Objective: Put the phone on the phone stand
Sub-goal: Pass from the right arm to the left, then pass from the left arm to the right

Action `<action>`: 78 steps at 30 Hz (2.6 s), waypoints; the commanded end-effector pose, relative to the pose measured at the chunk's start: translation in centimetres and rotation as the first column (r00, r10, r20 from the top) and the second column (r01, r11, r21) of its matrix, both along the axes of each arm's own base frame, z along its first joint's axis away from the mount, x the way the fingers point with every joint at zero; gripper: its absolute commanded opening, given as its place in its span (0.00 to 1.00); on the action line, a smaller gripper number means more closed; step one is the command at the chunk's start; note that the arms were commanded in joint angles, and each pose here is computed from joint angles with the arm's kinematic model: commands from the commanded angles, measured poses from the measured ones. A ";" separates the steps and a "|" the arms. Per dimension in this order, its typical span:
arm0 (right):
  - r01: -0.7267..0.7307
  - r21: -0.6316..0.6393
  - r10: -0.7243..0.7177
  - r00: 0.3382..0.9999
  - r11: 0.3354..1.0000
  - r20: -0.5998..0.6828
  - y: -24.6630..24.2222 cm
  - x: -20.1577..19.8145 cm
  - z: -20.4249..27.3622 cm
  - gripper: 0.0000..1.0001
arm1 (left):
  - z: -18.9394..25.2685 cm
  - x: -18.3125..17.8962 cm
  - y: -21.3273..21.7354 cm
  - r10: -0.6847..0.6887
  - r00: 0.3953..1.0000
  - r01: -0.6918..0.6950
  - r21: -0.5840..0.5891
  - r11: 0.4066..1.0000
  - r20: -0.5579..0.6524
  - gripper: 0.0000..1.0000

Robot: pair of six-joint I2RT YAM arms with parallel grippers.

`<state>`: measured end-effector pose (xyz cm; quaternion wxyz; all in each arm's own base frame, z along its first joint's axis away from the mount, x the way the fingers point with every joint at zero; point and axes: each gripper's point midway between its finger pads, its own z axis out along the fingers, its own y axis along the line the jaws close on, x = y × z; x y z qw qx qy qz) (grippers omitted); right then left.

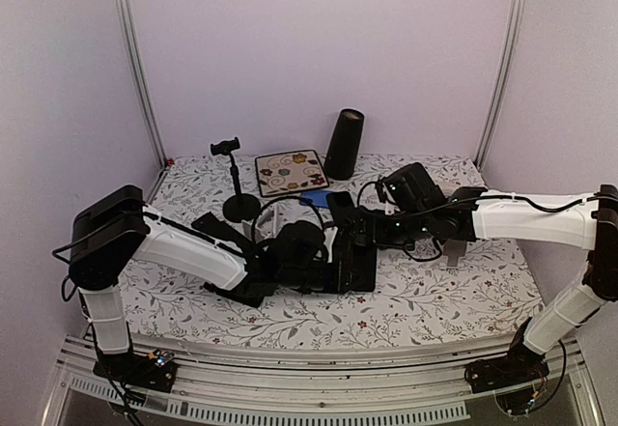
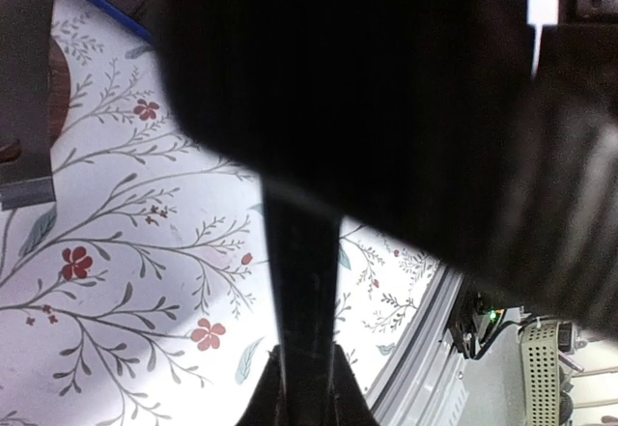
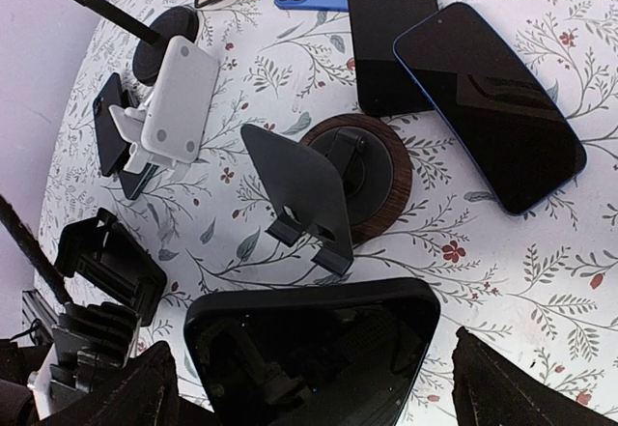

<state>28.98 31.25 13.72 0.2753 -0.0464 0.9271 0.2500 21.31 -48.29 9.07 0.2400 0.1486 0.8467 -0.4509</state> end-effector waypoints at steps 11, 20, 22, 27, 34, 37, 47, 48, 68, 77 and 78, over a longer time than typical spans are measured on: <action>0.011 0.165 -0.052 0.968 0.986 0.245 -1.4 0.2 10.5 0.99 | 6.2 -0.6 1.0 -0.016 0.970 0.024 -0.030 0.999 0.244 0.00; 0.013 0.225 -0.105 0.911 0.974 0.400 -3.8 -0.4 16.7 0.99 | 9.3 -0.7 1.3 -0.026 0.927 0.030 -0.005 1.000 0.373 0.00; -0.022 0.252 -0.092 0.898 0.968 0.431 -3.9 -0.9 17.5 0.99 | 10.2 -0.9 1.3 -0.031 0.916 0.039 -0.011 0.999 0.400 0.00; -0.173 0.283 0.032 0.897 0.944 0.441 -1.9 -2.7 18.0 0.99 | 11.7 -1.7 0.7 -0.053 0.882 0.059 0.002 0.998 0.468 0.00; -0.240 0.289 0.125 0.922 0.927 0.366 -0.2 -3.6 16.4 0.99 | 12.3 -2.0 0.3 -0.062 0.867 0.062 0.017 0.998 0.495 0.00; -0.239 0.283 0.134 0.929 0.929 0.344 -0.1 -3.7 15.7 0.99 | 12.2 -2.0 0.2 -0.062 0.864 0.056 0.027 0.998 0.500 0.00; -0.201 0.254 0.129 0.953 0.946 0.273 0.1 -3.3 13.6 0.99 | 12.5 -1.8 0.1 -0.057 0.855 0.046 0.034 0.998 0.515 0.00; -0.184 0.250 0.118 0.959 0.950 0.260 0.0 -3.2 13.2 0.99 | 12.5 -1.8 0.1 -0.055 0.855 0.043 0.035 0.998 0.516 0.00; -0.093 0.229 0.051 0.982 0.969 0.181 -0.8 -2.7 10.1 0.90 | 12.4 -0.8 -0.5 -0.022 0.864 -0.003 0.050 0.999 0.503 0.00; -0.084 0.190 0.049 0.982 0.978 0.181 -1.0 -2.4 9.2 0.82 | 11.0 -0.3 -1.4 -0.029 0.884 -0.016 0.092 0.996 0.467 0.00; -0.076 0.182 0.042 0.982 0.980 0.183 -1.2 -2.3 9.1 0.81 | 10.9 -0.4 -1.4 -0.030 0.886 -0.014 0.091 0.996 0.463 0.00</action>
